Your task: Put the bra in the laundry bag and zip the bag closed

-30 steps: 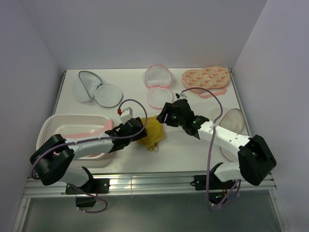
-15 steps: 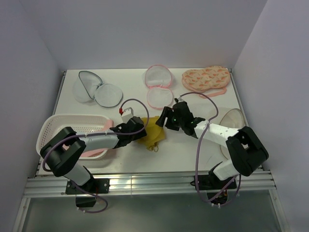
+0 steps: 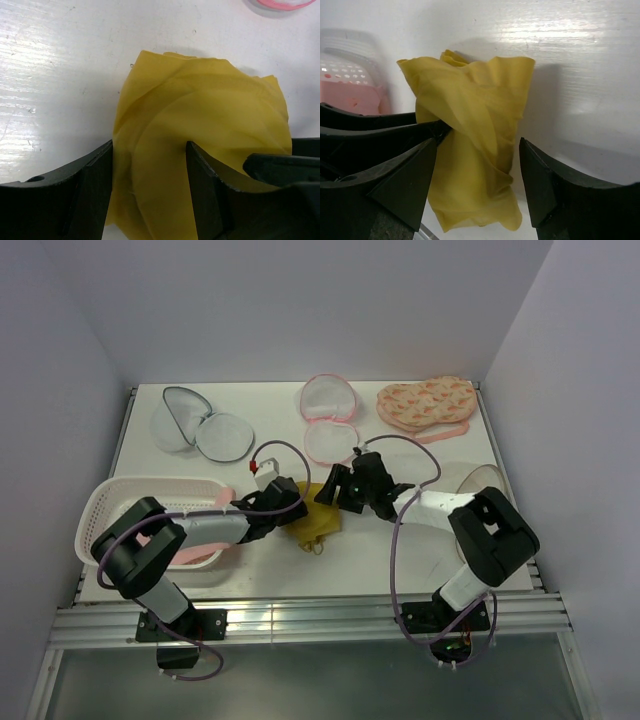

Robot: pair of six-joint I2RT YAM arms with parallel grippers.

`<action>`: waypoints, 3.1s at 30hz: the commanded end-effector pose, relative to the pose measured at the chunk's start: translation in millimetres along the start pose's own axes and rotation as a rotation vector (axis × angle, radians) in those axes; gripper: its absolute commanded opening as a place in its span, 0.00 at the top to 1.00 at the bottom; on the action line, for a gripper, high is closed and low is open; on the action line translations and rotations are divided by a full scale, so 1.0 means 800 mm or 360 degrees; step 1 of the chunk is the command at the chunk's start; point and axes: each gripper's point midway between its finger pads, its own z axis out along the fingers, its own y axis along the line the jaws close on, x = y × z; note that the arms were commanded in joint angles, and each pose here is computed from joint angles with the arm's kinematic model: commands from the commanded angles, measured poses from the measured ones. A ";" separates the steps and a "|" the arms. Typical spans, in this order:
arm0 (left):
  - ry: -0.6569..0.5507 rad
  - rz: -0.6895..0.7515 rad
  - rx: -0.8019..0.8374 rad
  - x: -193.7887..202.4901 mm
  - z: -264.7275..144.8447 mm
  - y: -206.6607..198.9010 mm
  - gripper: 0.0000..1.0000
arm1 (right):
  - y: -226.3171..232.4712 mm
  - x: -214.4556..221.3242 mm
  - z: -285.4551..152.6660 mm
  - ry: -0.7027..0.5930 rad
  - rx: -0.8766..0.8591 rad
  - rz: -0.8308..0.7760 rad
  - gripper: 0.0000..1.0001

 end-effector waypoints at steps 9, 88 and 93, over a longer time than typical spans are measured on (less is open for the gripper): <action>0.0040 0.0021 0.0023 0.007 0.007 -0.003 0.38 | 0.011 0.019 0.016 0.0054 -0.0124 0.0070 0.38; -0.0635 -0.1079 -0.1239 -0.259 0.115 0.192 0.44 | 0.037 -0.077 -0.148 -0.0322 -0.0241 -0.0107 1.00; -0.0587 -0.1055 -0.1259 -0.251 0.122 0.196 0.50 | 0.035 -0.077 -0.150 -0.0320 -0.0246 -0.0104 1.00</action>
